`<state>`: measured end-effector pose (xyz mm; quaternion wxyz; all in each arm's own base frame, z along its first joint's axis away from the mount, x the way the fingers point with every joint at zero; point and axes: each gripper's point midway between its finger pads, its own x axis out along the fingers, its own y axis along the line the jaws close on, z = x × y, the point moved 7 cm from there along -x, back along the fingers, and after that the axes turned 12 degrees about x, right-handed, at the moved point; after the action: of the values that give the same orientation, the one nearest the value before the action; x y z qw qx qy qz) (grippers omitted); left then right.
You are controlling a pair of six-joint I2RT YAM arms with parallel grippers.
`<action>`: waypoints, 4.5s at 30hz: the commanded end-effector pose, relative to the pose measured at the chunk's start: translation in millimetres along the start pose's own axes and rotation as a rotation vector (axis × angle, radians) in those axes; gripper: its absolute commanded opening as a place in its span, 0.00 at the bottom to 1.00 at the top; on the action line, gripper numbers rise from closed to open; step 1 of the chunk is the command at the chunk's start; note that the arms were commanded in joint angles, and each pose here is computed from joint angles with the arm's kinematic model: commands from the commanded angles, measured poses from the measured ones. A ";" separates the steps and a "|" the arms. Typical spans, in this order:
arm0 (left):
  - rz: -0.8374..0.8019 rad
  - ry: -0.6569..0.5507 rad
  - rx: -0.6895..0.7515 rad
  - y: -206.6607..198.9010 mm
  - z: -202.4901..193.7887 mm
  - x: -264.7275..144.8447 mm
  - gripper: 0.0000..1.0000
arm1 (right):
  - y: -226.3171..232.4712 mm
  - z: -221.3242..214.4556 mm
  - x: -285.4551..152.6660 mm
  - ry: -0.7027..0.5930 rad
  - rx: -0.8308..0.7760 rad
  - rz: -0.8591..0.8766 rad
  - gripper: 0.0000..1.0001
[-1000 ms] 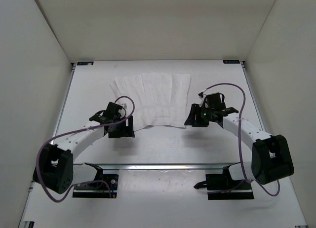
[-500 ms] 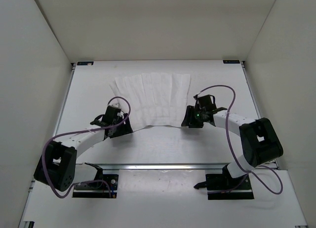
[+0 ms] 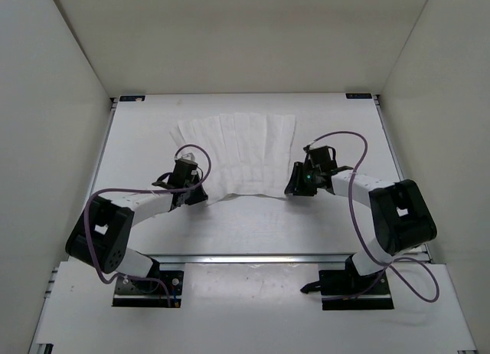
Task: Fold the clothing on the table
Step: Fold the skirt
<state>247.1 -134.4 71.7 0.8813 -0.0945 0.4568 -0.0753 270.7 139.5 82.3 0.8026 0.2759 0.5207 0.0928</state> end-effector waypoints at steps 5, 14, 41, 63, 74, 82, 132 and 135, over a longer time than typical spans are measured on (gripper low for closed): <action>-0.008 0.023 0.007 -0.4 -3.2 -0.2 0.00 | 8.0 -4.4 13.9 0.024 -0.063 0.001 0.13; -0.003 0.042 0.115 3.4 10.0 -47.1 0.00 | 22.5 -4.0 -54.3 -0.014 -0.107 -0.003 0.00; -0.310 -0.061 0.092 -13.1 -9.5 -173.0 0.00 | -2.7 -98.5 -192.9 0.121 0.000 0.133 0.00; -0.280 -0.240 -0.003 -16.3 106.6 -143.6 0.00 | 41.7 31.1 -163.3 -0.101 0.056 0.244 0.00; -0.309 -0.161 -0.019 -13.1 8.6 -162.3 0.00 | 15.0 -51.7 -188.0 -0.046 0.048 0.216 0.00; -0.269 -0.220 -0.029 -6.1 25.7 -173.2 0.00 | 14.2 -55.9 -186.1 -0.025 0.066 0.231 0.00; -0.274 0.036 -0.116 0.8 78.5 -8.7 0.00 | 147.2 -215.0 -47.9 -0.335 -1.491 0.688 0.61; -0.278 0.039 -0.116 0.3 76.7 -9.1 0.00 | 148.3 -214.0 -37.9 -0.357 -1.503 0.648 0.60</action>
<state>303.6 -123.5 117.0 0.8432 -0.2033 0.4722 -0.1573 75.3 297.9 101.4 0.7511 -0.2093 0.1458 0.6089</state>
